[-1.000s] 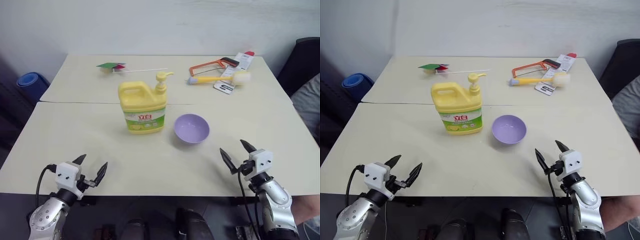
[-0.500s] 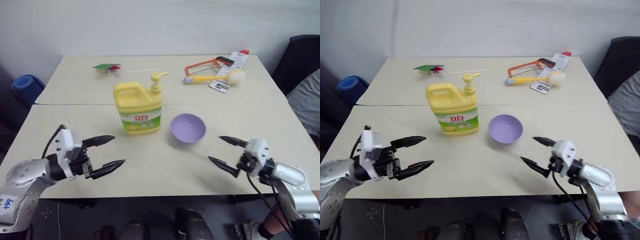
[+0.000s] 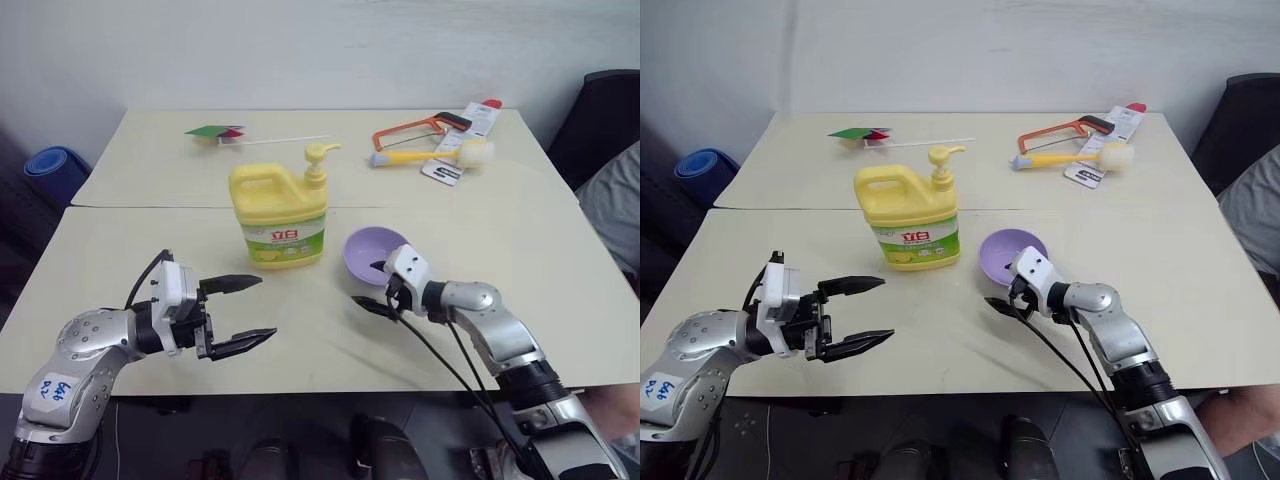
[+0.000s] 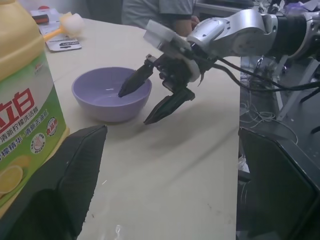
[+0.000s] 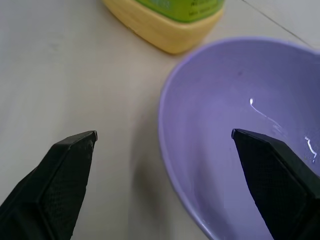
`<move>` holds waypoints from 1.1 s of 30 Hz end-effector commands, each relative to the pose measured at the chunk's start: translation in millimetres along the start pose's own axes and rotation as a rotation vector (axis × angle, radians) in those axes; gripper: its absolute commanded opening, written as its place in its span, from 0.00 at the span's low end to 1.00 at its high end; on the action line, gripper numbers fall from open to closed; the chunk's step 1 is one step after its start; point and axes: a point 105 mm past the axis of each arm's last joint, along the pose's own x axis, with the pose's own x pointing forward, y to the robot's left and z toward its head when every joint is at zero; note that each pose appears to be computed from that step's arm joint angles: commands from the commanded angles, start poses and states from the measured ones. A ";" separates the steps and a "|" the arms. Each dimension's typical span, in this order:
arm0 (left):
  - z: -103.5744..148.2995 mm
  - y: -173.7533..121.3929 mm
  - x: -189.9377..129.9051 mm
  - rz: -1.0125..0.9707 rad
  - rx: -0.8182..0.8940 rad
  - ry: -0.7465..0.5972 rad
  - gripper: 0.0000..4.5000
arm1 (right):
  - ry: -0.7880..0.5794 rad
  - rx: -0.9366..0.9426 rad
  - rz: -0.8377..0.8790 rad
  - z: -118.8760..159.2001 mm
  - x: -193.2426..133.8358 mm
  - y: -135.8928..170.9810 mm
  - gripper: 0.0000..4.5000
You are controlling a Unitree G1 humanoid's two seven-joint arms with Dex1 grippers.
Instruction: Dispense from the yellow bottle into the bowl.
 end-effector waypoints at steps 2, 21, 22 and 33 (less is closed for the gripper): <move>3.6 -2.4 -2.3 0.007 0.026 -0.010 1.00 | -0.045 -0.050 -0.019 12.0 4.8 -5.1 0.71; 109.6 38.7 8.3 0.051 0.035 -0.329 0.51 | -0.098 -0.252 0.044 78.2 -47.0 -38.6 0.00; 114.9 43.8 11.8 0.055 0.047 -0.331 0.43 | -0.094 -0.258 0.051 83.0 -47.4 -40.3 0.00; 150.6 122.6 84.7 0.179 0.195 -0.333 0.00 | -0.114 -0.308 0.071 144.4 -14.2 -63.8 0.00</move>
